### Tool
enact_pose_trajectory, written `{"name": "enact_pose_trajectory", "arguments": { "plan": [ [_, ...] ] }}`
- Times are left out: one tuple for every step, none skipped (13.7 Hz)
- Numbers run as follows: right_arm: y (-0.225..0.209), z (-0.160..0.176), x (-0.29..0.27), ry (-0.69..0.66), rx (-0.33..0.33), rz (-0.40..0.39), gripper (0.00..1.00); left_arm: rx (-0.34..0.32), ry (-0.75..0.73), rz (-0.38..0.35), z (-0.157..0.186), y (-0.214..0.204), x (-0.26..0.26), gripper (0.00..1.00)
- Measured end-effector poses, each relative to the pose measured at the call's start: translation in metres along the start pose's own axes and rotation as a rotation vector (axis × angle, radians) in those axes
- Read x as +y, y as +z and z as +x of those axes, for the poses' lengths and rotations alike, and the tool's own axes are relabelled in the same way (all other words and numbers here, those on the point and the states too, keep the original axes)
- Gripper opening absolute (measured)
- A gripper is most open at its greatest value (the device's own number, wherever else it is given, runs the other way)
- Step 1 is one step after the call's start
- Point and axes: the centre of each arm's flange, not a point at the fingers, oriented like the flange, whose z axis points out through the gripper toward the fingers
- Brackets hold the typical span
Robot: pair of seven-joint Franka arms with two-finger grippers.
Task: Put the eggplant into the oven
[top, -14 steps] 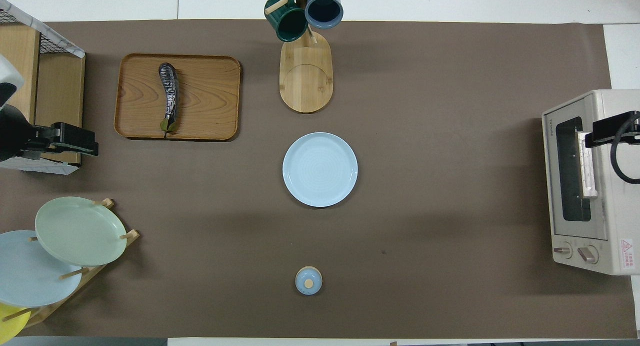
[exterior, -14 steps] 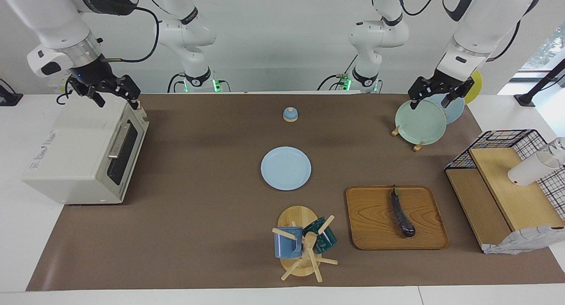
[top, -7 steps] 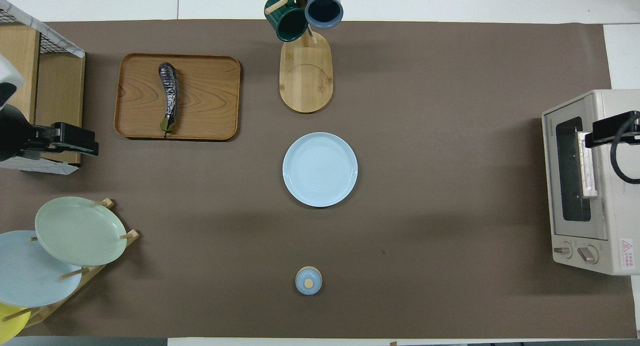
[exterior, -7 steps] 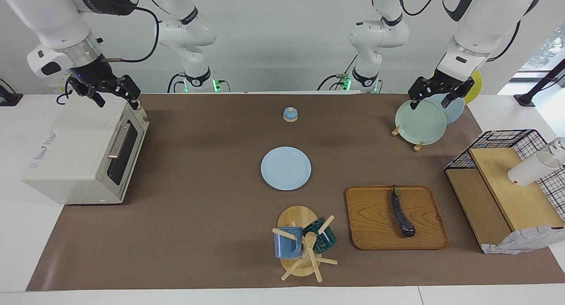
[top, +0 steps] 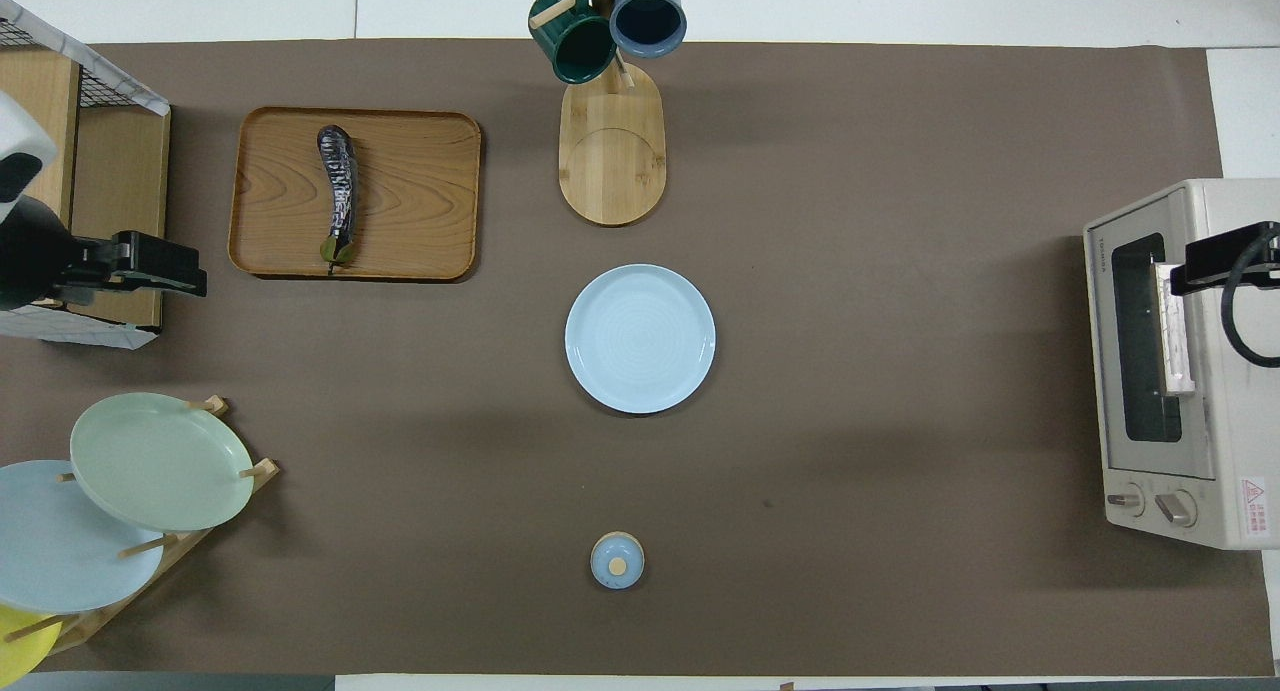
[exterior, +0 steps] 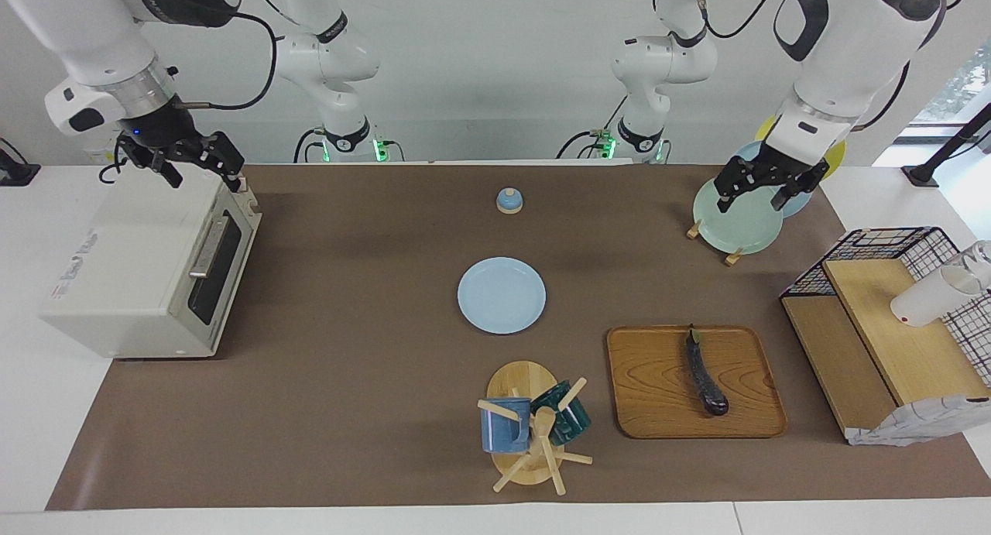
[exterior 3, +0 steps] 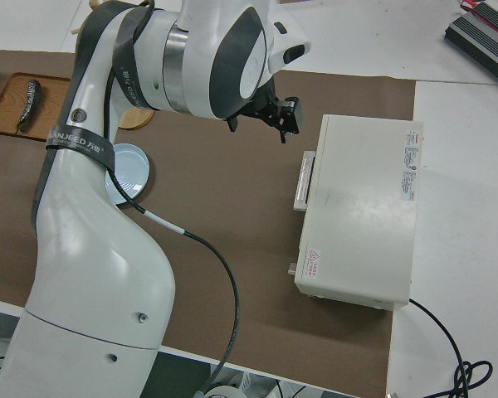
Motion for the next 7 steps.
{"name": "enact_pose_trajectory", "arguments": {
  "plan": [
    [0.001,-0.001,0.003,0.005,-0.009,0.0,1.0,-0.009,-0.002,0.0,0.014,0.022,0.0,1.0],
    [0.003,-0.001,0.004,0.007,-0.013,0.0,1.0,-0.018,-0.003,-0.001,0.029,0.047,0.0,1.0],
    [0.004,0.0,0.004,-0.006,-0.008,0.0,0.9,-0.026,-0.005,-0.001,0.042,0.07,0.0,1.0],
    [0.006,0.002,0.004,-0.04,0.002,0.001,0.79,-0.031,-0.005,-0.002,0.054,0.092,0.0,1.0],
    [0.012,0.002,0.004,-0.082,0.002,0.0,0.65,-0.021,-0.004,-0.004,0.066,0.112,0.0,1.0],
    [0.02,0.002,0.005,-0.112,0.01,-0.011,0.55,-0.008,-0.002,-0.006,0.076,0.131,0.001,1.0],
    [0.032,0.003,0.007,-0.134,0.033,-0.04,0.42,-0.002,0.0,-0.007,0.085,0.151,0.001,1.0]
  ]
}}
